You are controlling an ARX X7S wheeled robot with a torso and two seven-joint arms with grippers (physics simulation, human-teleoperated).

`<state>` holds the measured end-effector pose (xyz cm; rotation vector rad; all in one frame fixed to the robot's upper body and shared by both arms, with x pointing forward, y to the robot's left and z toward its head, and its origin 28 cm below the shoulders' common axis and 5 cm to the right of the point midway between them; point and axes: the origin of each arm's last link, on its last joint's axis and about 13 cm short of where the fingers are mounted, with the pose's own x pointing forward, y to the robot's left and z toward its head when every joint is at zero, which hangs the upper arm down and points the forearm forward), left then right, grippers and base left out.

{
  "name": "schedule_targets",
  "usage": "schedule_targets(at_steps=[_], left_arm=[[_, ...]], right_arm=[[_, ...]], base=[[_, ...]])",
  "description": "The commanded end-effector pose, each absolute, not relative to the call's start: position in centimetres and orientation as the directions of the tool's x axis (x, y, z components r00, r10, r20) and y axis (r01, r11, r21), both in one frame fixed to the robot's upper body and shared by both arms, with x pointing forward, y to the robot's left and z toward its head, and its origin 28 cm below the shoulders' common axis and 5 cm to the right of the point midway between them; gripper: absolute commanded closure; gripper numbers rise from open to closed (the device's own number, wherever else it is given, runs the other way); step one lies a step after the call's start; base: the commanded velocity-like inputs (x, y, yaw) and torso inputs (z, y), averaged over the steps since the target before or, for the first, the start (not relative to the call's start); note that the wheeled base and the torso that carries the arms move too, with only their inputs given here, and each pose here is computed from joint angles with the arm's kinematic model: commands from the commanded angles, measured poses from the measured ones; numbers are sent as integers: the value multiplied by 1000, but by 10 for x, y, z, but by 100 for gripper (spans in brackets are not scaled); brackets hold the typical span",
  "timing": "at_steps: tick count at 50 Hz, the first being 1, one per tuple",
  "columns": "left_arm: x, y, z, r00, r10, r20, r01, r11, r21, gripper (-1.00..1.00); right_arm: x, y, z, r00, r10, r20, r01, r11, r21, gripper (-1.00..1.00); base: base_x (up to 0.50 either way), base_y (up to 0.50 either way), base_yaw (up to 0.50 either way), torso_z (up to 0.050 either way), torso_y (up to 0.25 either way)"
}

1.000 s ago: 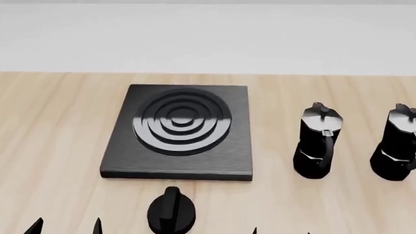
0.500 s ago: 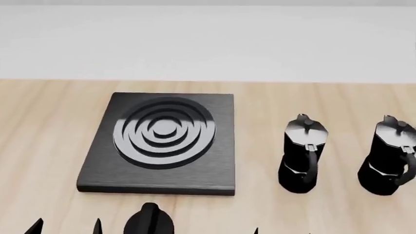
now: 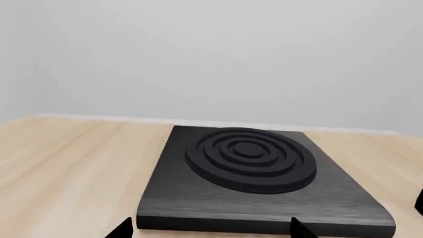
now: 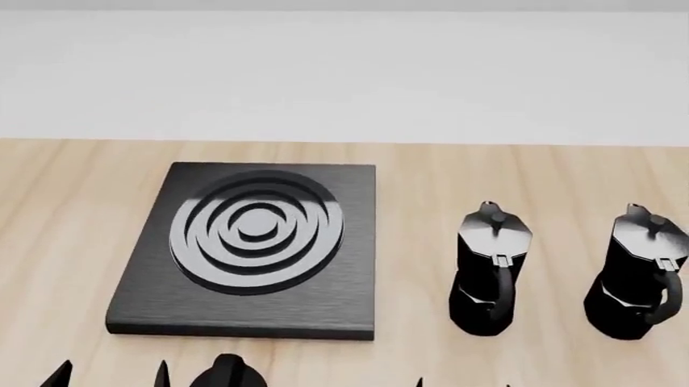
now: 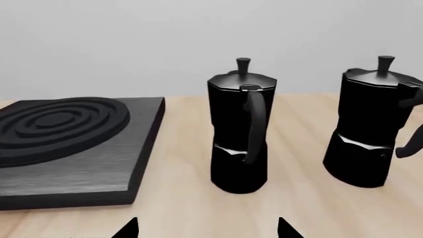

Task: Put the right moka pot on the stove.

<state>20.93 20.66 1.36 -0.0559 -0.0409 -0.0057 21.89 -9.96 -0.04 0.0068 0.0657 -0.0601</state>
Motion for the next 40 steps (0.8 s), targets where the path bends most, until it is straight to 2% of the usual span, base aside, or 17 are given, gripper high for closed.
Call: schedule_targets(at_steps=[1,14,22,28,35,40], left_arm=[[209,207,13,999,-5,41,7,998,-56,-100],[209,207,13,999,-1,38,3,999,-48,-100],[209,207,18,999,-11,49,12,999,-35,-100],[204,213,57,997,-17,73,21,998,-53,-100],[192,214,103,989,-59,137,56,998,31,-100],[185,213,127,988,-79,134,77,997,22,-100]], right_arm=[[218,-99,-1,997,-51,-60,51,999,-2,-100],[218,-99,0,997,-50,-57,50,999,1,-100],[219,-100,3,998,-40,-53,40,999,-4,-100],[217,-101,18,999,-40,-33,40,999,-14,-100],[211,-104,51,999,-41,13,42,999,-33,-100],[208,-108,71,999,-42,25,43,999,-31,-100]], base=[[191,-43,0,0,0],[242,-41,0,0,0],[0,0,0,0,0],[0,0,0,0,2],[0,0,0,0,0],[0,0,0,0,0]])
